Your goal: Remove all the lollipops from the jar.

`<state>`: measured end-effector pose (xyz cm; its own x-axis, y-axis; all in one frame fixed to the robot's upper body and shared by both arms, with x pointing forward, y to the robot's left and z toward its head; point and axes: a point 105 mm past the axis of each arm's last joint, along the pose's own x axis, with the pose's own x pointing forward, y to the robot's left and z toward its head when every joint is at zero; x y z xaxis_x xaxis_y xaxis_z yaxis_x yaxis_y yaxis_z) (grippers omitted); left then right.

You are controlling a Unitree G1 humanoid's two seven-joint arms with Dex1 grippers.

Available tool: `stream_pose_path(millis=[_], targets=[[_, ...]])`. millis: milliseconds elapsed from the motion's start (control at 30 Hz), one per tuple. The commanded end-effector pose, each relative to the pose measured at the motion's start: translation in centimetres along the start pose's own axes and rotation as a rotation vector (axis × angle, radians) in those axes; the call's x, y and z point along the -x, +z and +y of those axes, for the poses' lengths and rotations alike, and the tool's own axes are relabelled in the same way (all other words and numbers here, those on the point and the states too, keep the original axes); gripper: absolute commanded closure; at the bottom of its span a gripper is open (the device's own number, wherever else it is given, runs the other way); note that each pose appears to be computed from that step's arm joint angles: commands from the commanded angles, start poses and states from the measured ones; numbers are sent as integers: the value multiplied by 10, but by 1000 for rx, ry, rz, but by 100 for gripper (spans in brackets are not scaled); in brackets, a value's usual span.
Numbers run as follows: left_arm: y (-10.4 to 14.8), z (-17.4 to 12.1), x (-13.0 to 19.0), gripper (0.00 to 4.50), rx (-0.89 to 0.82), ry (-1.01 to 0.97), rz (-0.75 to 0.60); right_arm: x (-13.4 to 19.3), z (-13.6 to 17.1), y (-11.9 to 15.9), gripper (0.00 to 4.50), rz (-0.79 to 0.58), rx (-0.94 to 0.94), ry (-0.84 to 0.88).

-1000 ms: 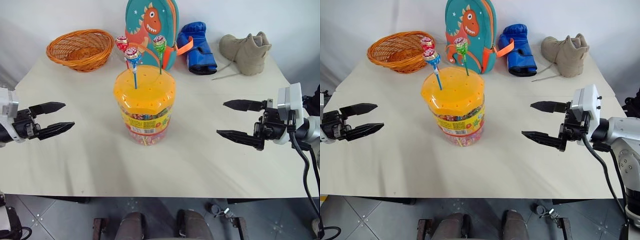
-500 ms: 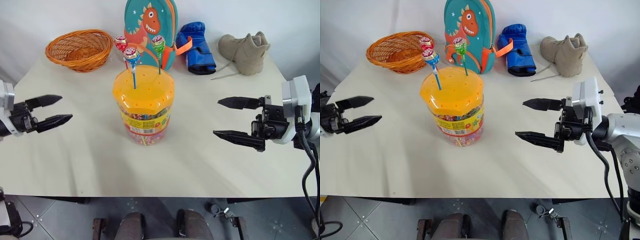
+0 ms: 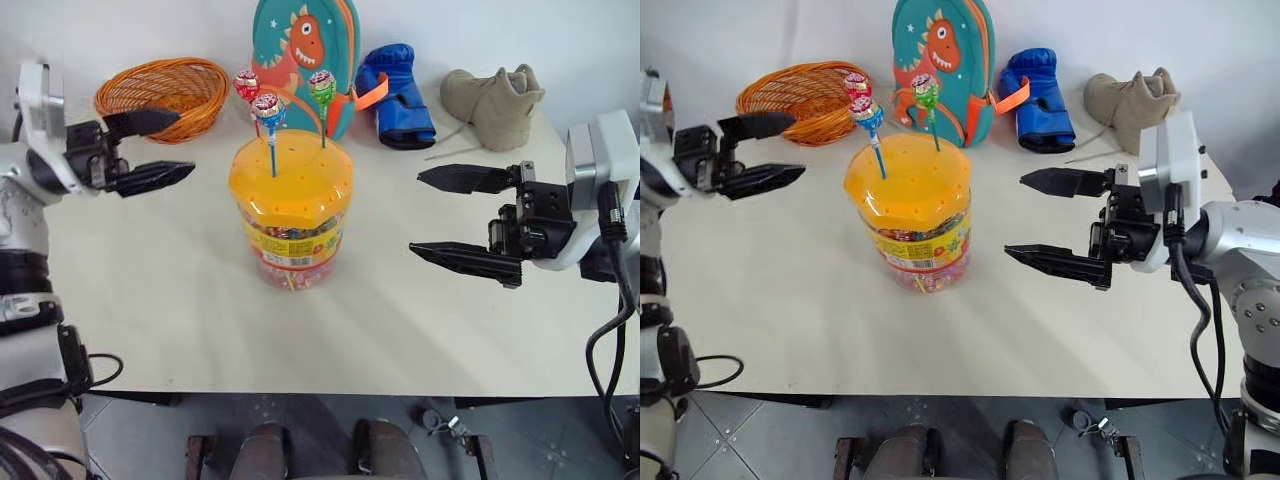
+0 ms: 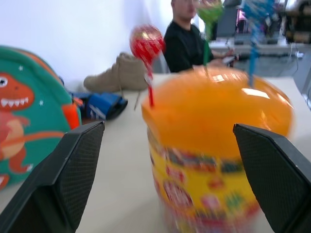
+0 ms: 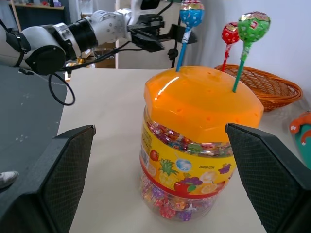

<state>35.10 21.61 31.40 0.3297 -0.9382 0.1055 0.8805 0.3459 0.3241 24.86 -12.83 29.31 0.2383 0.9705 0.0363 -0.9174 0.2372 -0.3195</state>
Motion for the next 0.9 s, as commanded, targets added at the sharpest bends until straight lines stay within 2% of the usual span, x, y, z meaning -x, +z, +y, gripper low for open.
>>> stream_pose_path(millis=[33,367,567,700,900], targets=[[5,7,-17,0,5,-15,5,-2,-1,11,2,-33,49,2],[12,21,-54,0,29,-25,-52,-7,-15,27,2,-58,70,-103],[2,20,-66,0,71,-51,-10,-8,-16,31,2,-54,78,-88],[-2,20,-73,85,95,-50,-6,-7,-17,30,0,-47,82,-97],[4,17,-78,269,89,-83,-35,-5,-17,29,0,-44,84,-108]])
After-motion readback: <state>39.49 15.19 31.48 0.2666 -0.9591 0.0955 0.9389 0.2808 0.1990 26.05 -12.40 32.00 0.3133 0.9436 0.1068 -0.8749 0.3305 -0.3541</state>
